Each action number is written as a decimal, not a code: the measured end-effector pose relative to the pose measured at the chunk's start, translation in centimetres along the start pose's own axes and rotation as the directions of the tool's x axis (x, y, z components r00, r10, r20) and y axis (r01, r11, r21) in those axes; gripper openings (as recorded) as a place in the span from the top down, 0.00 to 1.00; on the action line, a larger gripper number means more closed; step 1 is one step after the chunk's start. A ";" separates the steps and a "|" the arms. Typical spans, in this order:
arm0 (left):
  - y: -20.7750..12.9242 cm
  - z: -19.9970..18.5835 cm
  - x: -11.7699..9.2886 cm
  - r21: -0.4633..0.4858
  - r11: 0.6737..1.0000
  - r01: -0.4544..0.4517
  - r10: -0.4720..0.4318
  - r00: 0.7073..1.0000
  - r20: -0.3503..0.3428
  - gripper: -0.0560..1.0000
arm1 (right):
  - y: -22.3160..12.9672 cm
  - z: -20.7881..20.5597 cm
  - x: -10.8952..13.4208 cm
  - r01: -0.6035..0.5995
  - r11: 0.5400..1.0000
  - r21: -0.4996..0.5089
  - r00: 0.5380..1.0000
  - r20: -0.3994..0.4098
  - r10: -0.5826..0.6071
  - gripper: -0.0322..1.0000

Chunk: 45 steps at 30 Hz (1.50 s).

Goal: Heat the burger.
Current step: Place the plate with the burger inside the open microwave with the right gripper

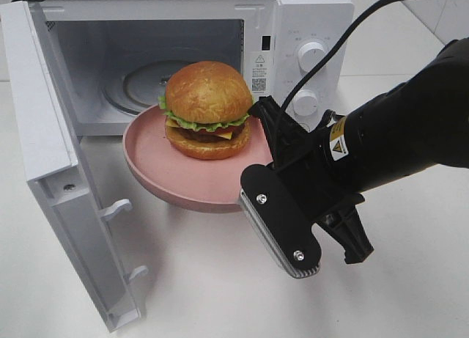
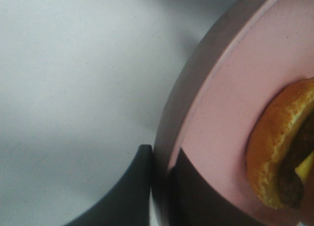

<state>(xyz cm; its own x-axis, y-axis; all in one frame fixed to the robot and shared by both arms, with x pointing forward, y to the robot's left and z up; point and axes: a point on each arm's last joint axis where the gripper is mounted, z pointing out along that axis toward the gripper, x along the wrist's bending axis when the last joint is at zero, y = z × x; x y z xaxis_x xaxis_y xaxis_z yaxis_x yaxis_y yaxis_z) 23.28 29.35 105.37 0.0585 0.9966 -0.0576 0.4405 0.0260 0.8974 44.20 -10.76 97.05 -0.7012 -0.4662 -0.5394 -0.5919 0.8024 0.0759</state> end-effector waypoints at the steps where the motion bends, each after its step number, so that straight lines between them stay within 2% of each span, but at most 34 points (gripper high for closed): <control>1: 0.0 0.0 0.0 0.000 1.000 0.000 0.000 1.000 0.000 0.00 | 0.0 0.0 0.0 0.000 1.000 0.000 1.000 0.000 0.000 0.92; 6: 0.0 0.0 0.0 0.000 1.000 0.000 0.000 1.000 0.000 0.00 | 0.0 0.2 -0.3 -0.004 1.000 -0.005 0.999 0.037 0.004 0.92; 15: 0.0 0.0 0.0 0.000 1.000 0.000 0.000 1.000 0.000 0.00 | 0.0 2.3 -0.4 -0.004 1.000 0.002 1.000 -0.013 0.004 0.92; 25: 0.0 0.0 0.0 0.000 1.000 0.000 0.000 1.000 0.000 0.00 | 0.3 4.1 -3.1 0.005 1.000 0.010 1.000 0.015 -0.005 0.92; 34: 0.0 0.0 0.0 0.000 1.000 0.000 0.000 1.000 0.000 0.00 | 0.5 5.9 -5.7 -0.041 0.999 0.022 0.998 0.044 0.040 0.92; 45: 0.0 0.0 0.0 0.000 1.000 0.000 0.000 1.000 0.000 0.00 | 0.5 8.5 -8.4 -0.043 0.997 0.056 0.999 -0.013 0.044 0.92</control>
<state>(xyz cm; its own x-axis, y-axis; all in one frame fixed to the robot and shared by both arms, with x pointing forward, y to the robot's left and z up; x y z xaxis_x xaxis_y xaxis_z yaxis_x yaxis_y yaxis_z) 23.28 29.35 105.37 0.0585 0.9966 -0.0576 0.4405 0.0260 0.8974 53.17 -3.30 94.49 -0.7317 -0.4355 -0.5244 -0.5380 0.8414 0.0519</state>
